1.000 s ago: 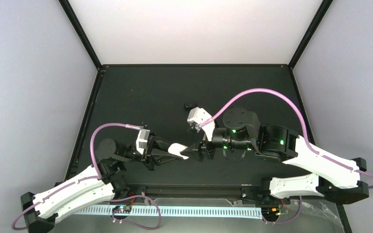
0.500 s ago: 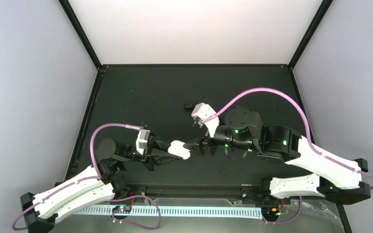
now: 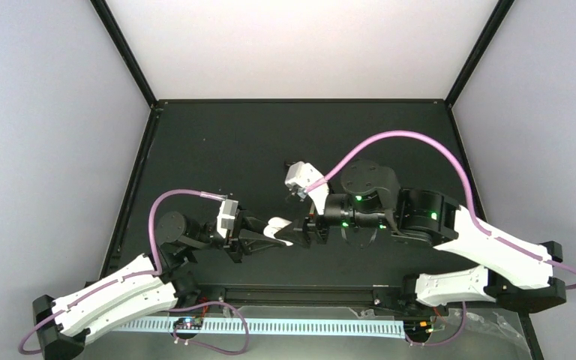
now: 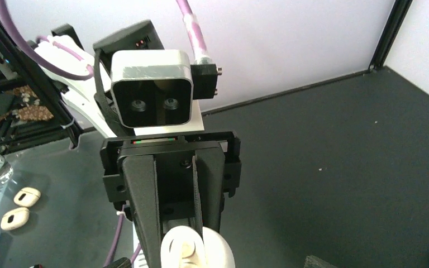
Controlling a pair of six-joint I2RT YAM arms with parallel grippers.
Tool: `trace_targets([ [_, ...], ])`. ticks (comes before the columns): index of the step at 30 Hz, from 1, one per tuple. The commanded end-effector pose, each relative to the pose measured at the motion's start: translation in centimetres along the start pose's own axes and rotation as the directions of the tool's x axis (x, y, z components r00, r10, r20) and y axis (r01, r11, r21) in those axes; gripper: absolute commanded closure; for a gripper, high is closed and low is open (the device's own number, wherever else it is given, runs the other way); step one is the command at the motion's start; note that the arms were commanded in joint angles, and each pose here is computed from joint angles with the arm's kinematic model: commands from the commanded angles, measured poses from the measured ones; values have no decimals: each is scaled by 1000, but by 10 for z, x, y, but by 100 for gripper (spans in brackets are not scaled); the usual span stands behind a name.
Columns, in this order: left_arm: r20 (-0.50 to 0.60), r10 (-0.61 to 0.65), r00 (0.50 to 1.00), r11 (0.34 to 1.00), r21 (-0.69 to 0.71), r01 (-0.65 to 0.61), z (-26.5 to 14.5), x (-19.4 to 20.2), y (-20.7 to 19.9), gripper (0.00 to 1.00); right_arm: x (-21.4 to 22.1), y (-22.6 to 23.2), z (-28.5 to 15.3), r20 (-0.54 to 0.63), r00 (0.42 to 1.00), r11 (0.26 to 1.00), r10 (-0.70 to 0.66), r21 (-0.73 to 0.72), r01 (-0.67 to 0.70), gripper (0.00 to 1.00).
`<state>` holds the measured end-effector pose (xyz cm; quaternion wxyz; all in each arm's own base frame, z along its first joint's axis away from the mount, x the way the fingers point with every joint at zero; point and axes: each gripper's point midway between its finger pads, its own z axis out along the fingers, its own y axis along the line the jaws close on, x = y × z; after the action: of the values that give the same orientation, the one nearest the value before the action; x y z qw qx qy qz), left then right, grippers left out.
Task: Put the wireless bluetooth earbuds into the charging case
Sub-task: Adjust the earbud with the charging case.
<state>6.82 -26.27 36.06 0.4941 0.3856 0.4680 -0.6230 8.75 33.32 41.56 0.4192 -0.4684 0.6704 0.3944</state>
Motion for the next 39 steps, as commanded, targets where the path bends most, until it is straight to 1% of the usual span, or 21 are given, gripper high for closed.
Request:
trace_targets([
  [1, 26, 46, 999, 999, 21, -47, 2, -17, -7, 98, 4, -2, 7, -23, 1000, 1000, -5, 10, 5, 20],
  [16, 34, 56, 998, 998, 31, -57, 1, -19, -11, 98, 21, -23, 19, -88, 996, 992, 22, 126, -11, 20],
  [26, 40, 59, 997, 998, 29, -60, -2, -19, -12, 98, 23, -34, 18, -81, 996, 982, 45, 184, -29, 21],
  [34, 46, 61, 997, 998, 27, -63, -3, -20, -12, 98, 24, -29, 16, -78, 996, 987, 52, 159, -39, 21],
  [39, 44, 60, 997, 998, 21, -61, -3, -18, -11, 98, 5, -18, -2, 13, 999, 994, 47, 103, -48, 20],
])
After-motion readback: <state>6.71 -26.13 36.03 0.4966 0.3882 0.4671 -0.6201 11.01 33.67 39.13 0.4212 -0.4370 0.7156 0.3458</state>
